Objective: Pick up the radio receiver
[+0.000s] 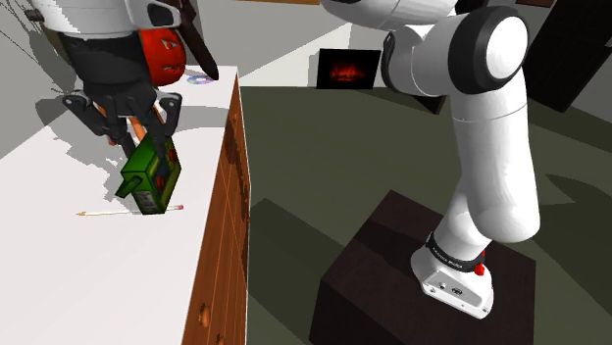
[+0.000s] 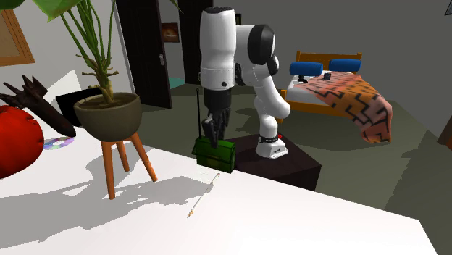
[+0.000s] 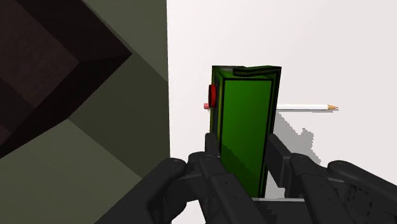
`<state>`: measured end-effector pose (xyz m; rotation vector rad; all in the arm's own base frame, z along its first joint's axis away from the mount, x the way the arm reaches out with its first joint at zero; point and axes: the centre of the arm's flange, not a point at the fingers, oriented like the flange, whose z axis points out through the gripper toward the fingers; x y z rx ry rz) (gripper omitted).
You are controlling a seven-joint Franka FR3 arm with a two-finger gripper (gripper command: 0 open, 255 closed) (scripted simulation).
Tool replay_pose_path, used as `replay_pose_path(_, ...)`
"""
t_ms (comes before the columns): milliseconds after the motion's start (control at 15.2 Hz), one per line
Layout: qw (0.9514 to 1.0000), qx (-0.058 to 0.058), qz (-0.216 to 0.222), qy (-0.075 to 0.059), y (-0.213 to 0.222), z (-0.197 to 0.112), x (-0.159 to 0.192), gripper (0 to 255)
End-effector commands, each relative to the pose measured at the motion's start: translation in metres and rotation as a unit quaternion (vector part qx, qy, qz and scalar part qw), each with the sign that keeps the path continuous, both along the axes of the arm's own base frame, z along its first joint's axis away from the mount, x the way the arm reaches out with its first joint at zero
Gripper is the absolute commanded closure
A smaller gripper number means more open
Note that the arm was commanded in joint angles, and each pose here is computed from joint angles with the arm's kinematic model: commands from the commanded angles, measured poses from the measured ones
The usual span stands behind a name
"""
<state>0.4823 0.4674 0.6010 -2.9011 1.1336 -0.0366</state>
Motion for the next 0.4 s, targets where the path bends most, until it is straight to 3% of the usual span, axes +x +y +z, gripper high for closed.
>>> replay_pose_path(0, 1.0, 0.0, 0.0, 0.0, 0.0, 0.012, -0.001, 255)
replay_pose_path(330, 1.0, 0.0, 0.0, 0.0, 0.0, 0.028, -0.001, 255)
